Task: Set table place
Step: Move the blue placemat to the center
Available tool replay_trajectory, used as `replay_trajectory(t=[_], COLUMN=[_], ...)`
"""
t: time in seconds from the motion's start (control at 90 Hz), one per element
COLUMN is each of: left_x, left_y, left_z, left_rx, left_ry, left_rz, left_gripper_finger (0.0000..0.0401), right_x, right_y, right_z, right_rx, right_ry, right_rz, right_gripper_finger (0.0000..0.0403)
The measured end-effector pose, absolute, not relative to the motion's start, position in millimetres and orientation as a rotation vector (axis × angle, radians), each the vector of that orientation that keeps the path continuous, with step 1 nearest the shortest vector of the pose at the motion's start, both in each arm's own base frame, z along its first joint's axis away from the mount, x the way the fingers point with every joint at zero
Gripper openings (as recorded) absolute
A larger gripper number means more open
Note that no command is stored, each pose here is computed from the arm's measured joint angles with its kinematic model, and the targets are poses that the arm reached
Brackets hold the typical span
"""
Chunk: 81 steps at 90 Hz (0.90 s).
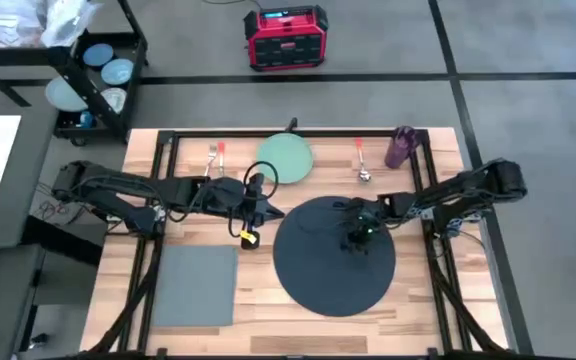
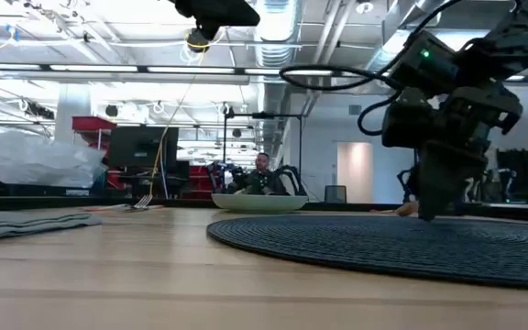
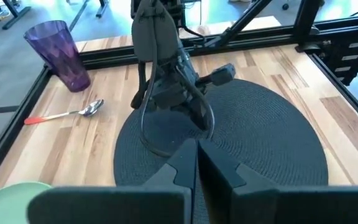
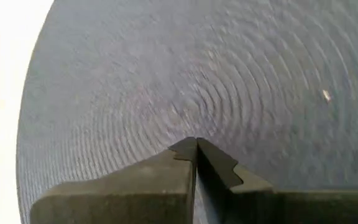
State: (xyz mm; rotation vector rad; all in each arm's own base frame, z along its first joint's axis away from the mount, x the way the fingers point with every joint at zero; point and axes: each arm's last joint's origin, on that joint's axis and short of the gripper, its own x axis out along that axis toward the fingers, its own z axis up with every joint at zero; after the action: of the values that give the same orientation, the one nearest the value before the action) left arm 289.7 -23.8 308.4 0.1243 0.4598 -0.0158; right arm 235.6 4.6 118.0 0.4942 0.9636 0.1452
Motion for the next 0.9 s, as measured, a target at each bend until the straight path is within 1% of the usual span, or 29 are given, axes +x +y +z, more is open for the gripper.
replay_trajectory(t=[0.456,0.9], left_x=[288.9,288.9], left_y=[-30.0,-30.6], left_z=[308.0,308.0], left_rx=[0.127,0.129], left_ry=[0.463,0.463], left_rz=[-0.037,-0.039], left_gripper_finger=[0.0,0.0], right_x=[260.7,280.5], right_y=[2.6,-21.8], right_z=[98.5,115.0], right_rx=[0.561,0.516], right_ry=[0.944,0.869], right_rz=[0.223,0.207], right_gripper_finger=[0.0,0.0])
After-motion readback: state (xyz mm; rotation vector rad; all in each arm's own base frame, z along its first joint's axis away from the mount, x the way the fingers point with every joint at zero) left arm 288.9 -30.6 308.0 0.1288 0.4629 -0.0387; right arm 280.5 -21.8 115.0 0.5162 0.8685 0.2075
